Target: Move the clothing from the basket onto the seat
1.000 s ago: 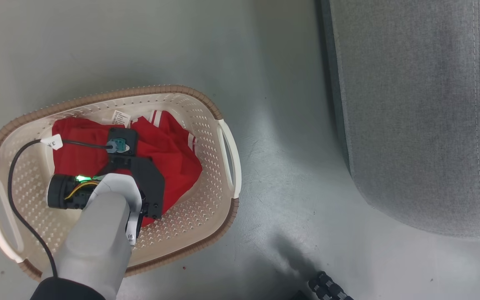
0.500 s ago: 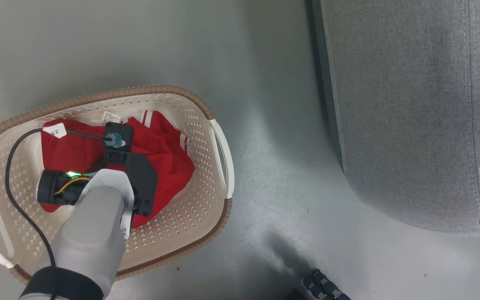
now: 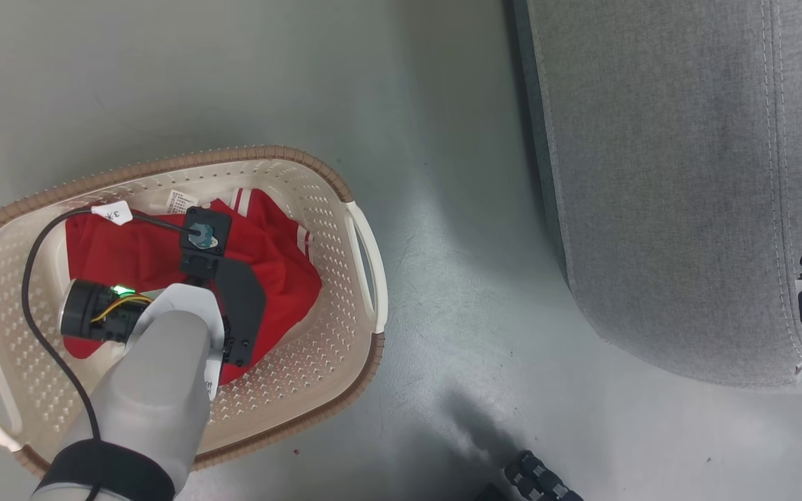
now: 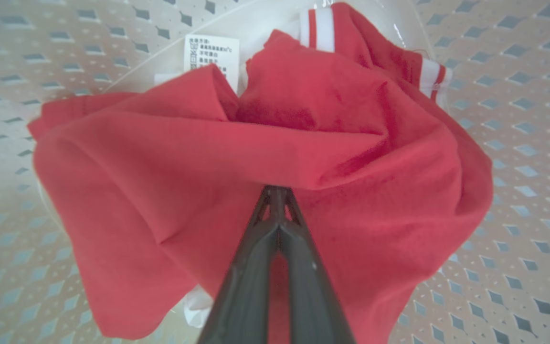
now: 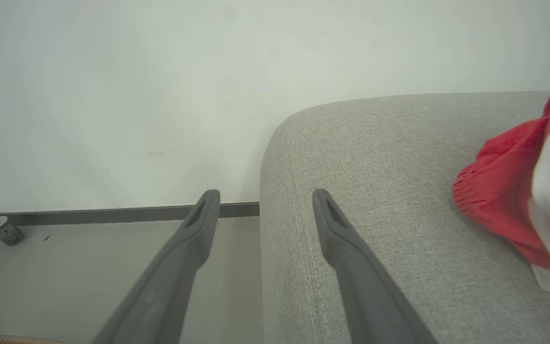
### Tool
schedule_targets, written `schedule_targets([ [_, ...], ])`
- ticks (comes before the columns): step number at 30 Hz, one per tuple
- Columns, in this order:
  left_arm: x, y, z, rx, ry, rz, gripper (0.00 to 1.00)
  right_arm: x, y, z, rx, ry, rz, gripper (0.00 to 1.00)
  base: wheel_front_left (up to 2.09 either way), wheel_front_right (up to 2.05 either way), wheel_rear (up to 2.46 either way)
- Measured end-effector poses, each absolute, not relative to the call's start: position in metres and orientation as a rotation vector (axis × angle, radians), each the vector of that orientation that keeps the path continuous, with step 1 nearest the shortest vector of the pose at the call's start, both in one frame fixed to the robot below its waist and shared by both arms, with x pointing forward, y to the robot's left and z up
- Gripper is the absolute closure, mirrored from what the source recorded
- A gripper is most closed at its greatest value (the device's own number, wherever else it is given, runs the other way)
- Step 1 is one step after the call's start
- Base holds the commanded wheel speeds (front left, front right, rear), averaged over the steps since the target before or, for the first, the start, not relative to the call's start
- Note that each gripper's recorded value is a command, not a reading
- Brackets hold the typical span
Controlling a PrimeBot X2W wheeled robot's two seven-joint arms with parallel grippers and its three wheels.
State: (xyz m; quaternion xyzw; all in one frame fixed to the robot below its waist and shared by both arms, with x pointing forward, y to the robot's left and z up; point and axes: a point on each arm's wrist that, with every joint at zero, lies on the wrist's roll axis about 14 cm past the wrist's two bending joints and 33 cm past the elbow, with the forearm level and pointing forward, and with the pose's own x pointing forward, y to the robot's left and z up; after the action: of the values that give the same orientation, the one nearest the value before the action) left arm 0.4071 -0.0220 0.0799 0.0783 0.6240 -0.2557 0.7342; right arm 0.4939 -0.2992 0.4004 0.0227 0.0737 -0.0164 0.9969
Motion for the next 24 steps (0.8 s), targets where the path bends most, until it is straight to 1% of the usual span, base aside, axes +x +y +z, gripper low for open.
schedule_targets([
  [9, 0.419, -0.024, 0.092, 0.165, 1.310, -0.558, 1.00, 0.494, -0.302, 0.407, 0.054, 0.129, -0.050, 0.00, 0.00, 0.00, 0.00],
  [24, 0.450, -0.039, 0.141, 0.106, 1.094, -0.621, 1.00, 0.495, -0.305, 0.436, 0.057, 0.058, -0.061, 0.00, 0.00, 0.00, 0.00],
])
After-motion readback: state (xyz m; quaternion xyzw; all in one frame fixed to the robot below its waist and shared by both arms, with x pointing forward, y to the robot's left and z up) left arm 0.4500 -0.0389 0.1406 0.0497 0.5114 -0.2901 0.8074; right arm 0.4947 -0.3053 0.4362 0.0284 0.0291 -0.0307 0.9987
